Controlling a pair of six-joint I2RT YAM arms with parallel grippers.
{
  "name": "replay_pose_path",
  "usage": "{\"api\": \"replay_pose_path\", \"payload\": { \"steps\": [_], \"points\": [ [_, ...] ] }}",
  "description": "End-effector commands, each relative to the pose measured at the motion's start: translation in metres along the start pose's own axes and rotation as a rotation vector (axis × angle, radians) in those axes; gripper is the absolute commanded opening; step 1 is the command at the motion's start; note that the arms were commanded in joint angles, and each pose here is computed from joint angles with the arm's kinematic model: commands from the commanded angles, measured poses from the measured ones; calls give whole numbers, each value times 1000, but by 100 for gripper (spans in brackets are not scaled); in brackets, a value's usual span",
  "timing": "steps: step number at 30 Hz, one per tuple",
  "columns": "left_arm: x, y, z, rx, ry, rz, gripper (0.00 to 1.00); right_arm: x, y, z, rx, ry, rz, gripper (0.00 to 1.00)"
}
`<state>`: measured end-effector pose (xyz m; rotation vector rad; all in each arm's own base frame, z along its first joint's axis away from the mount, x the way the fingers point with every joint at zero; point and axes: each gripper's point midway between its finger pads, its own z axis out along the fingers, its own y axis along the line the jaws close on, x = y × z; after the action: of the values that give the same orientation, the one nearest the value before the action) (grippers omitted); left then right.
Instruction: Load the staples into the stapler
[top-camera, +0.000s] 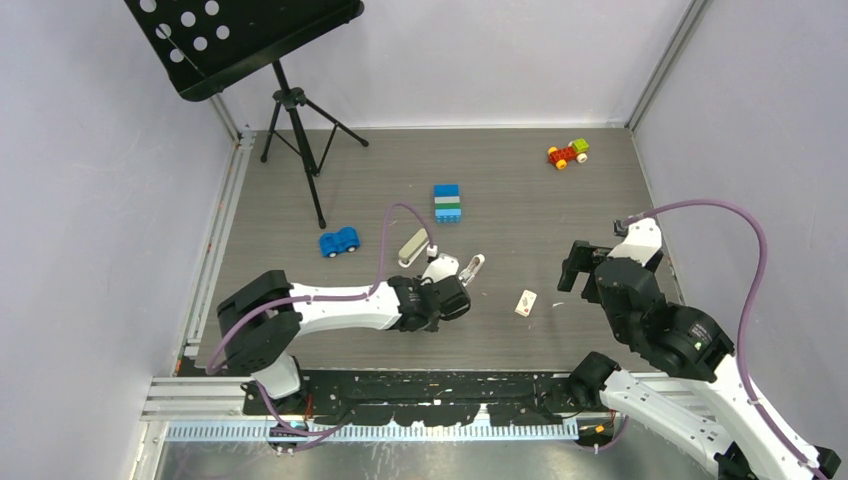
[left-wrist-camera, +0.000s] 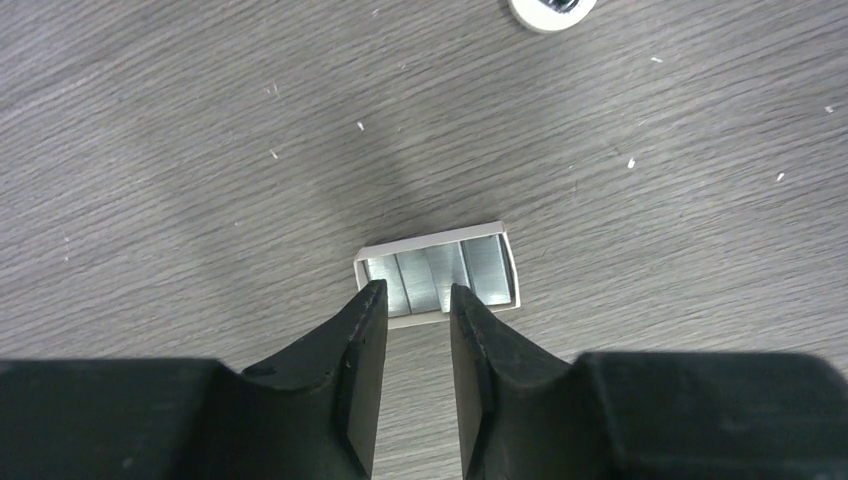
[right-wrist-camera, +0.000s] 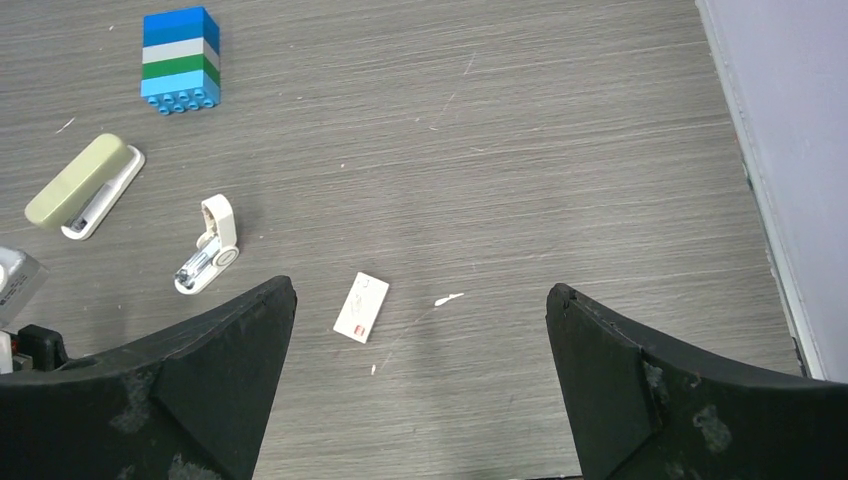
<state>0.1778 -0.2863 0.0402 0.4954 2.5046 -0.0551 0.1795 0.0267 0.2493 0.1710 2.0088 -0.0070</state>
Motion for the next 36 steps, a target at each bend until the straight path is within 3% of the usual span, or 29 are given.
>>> {"api": "replay_pose_path", "payload": {
  "steps": [1, 9, 13, 22, 27, 36],
  "points": [
    [-8, 4, -7, 5, -43, -49, 34, -12, 25, 2, -82, -5, 38, 100],
    [-5, 10, -4, 8, -40, -82, 47, 42, 115, 20, -380, 216, 171, 98],
    [-11, 20, -12, 11, -73, -112, 52, 74, 149, 32, -474, 324, 228, 88],
    [-9, 37, -9, 132, -76, -283, 43, 131, 209, 57, -598, 503, 302, 75],
    [-8, 31, -3, 199, -57, -325, 36, 149, 223, 61, -604, 541, 285, 73],
    [-6, 18, 1, 284, -46, -374, 34, 174, 232, 63, -592, 584, 258, 72]
  ]
}}
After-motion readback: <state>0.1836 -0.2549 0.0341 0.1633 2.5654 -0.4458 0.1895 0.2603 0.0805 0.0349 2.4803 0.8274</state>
